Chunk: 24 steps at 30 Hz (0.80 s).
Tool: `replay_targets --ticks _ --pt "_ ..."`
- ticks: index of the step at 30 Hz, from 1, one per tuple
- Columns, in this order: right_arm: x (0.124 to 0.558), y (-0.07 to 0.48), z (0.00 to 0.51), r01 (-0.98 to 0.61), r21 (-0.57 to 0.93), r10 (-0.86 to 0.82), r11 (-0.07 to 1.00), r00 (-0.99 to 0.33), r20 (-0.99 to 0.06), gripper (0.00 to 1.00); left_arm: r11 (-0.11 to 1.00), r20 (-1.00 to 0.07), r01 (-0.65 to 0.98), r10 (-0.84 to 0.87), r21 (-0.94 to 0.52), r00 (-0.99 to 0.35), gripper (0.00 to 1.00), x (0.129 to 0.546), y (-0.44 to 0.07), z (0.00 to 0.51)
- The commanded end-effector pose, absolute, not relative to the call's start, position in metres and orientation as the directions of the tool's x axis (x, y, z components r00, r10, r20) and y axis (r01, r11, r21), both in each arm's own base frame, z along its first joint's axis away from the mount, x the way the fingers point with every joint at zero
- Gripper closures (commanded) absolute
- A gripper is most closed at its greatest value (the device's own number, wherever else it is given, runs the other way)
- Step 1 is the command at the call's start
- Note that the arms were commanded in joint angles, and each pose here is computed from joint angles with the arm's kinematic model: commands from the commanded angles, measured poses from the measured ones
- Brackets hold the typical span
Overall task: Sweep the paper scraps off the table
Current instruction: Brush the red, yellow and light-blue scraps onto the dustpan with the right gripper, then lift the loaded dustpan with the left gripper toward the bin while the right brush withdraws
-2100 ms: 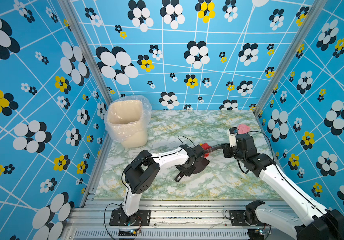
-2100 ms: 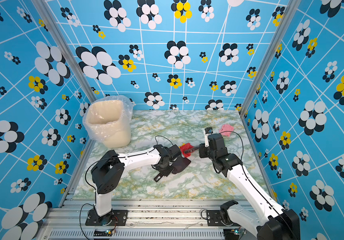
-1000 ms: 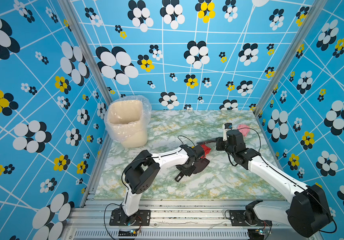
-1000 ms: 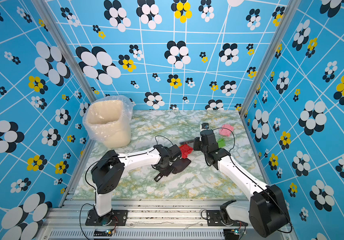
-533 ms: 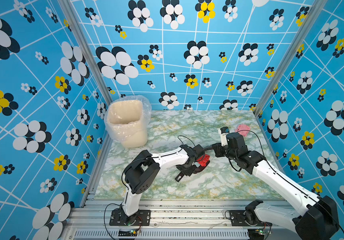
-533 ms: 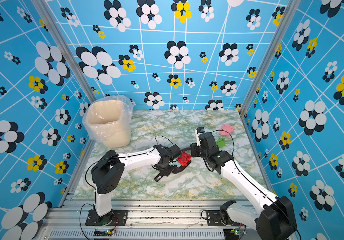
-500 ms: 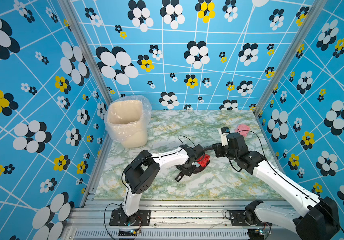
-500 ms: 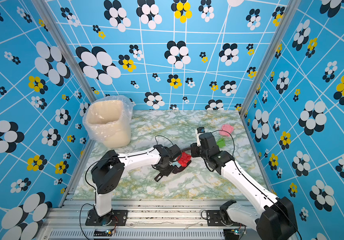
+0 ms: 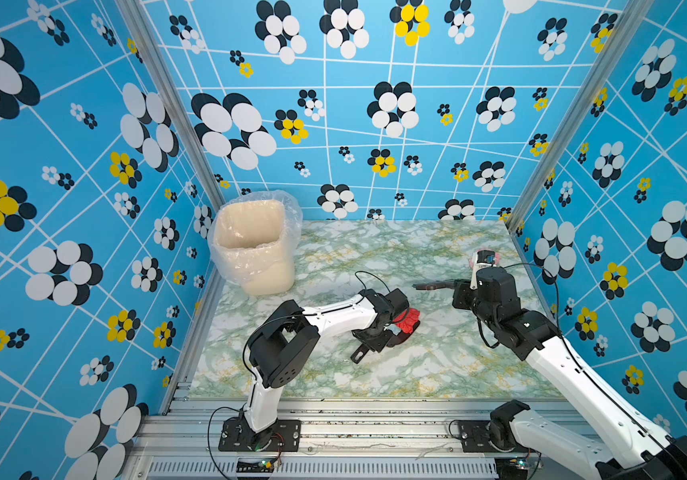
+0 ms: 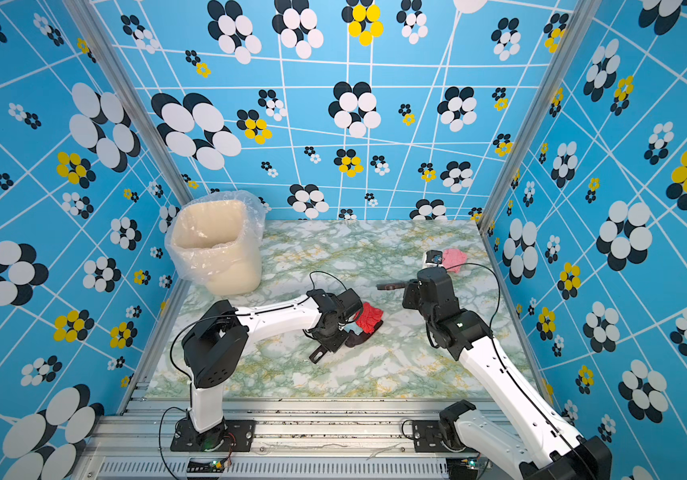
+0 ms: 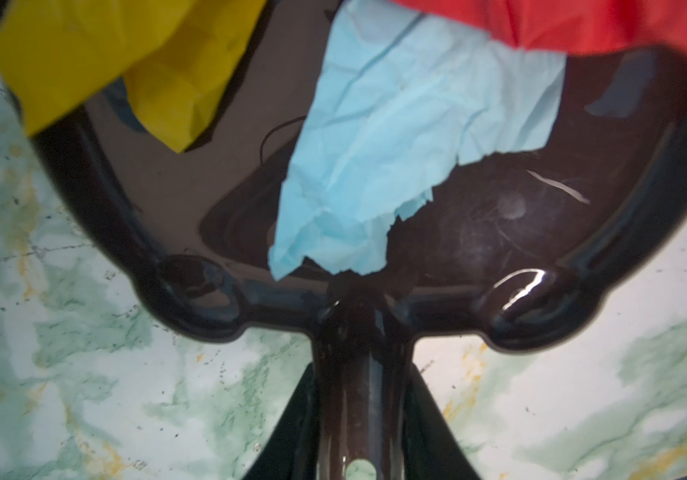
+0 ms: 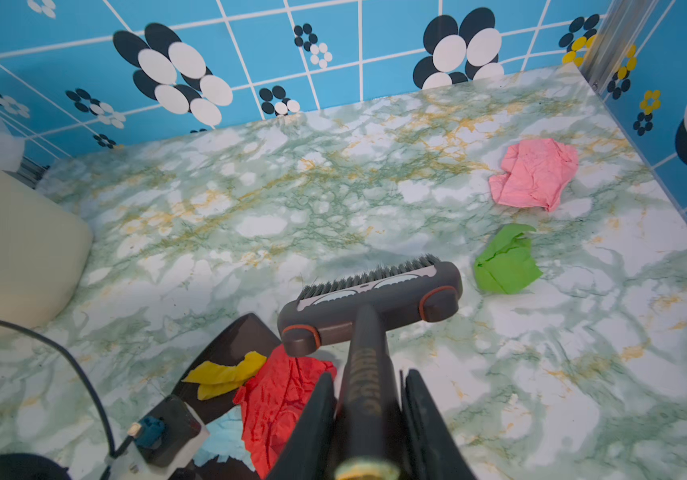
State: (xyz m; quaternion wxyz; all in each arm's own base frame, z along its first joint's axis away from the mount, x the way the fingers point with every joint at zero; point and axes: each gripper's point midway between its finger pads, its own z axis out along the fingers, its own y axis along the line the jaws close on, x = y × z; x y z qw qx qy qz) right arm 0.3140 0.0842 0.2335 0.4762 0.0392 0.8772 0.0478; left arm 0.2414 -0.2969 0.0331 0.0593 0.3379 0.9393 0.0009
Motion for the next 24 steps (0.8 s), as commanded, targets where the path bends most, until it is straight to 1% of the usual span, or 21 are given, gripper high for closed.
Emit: replay_targets --ticks 1,5,11,15,19,24 --pt "0.306 0.083 0.231 -0.037 0.043 0.014 0.998 -0.581 -0.814 1.00 0.766 -0.090 0.642 0.641 0.027 -0.762 1.00 0.237 -0.300 0.027" --pt "0.296 0.104 0.216 -0.150 0.088 -0.027 0.985 -0.633 -0.773 1.00 0.767 -0.085 0.642 0.641 0.025 -0.763 1.00 0.236 -0.300 0.024" --pt "0.289 0.121 0.211 -0.206 0.176 0.001 0.962 -0.648 -0.761 1.00 0.770 -0.089 0.637 0.636 0.010 -0.767 1.00 0.236 -0.304 0.023" --pt "0.288 0.131 0.216 -0.233 0.230 0.026 0.945 -0.648 -0.762 1.00 0.772 -0.105 0.635 0.631 -0.016 -0.769 1.00 0.237 -0.309 0.025" --pt "0.289 0.111 0.227 -0.153 0.183 0.053 0.971 -0.613 -0.788 1.00 0.774 -0.117 0.633 0.627 -0.015 -0.770 1.00 0.238 -0.308 0.031" --pt "0.288 0.080 0.260 -0.045 0.153 0.111 0.987 -0.495 -0.862 1.00 0.780 -0.144 0.626 0.618 -0.012 -0.773 1.00 0.241 -0.306 0.043"
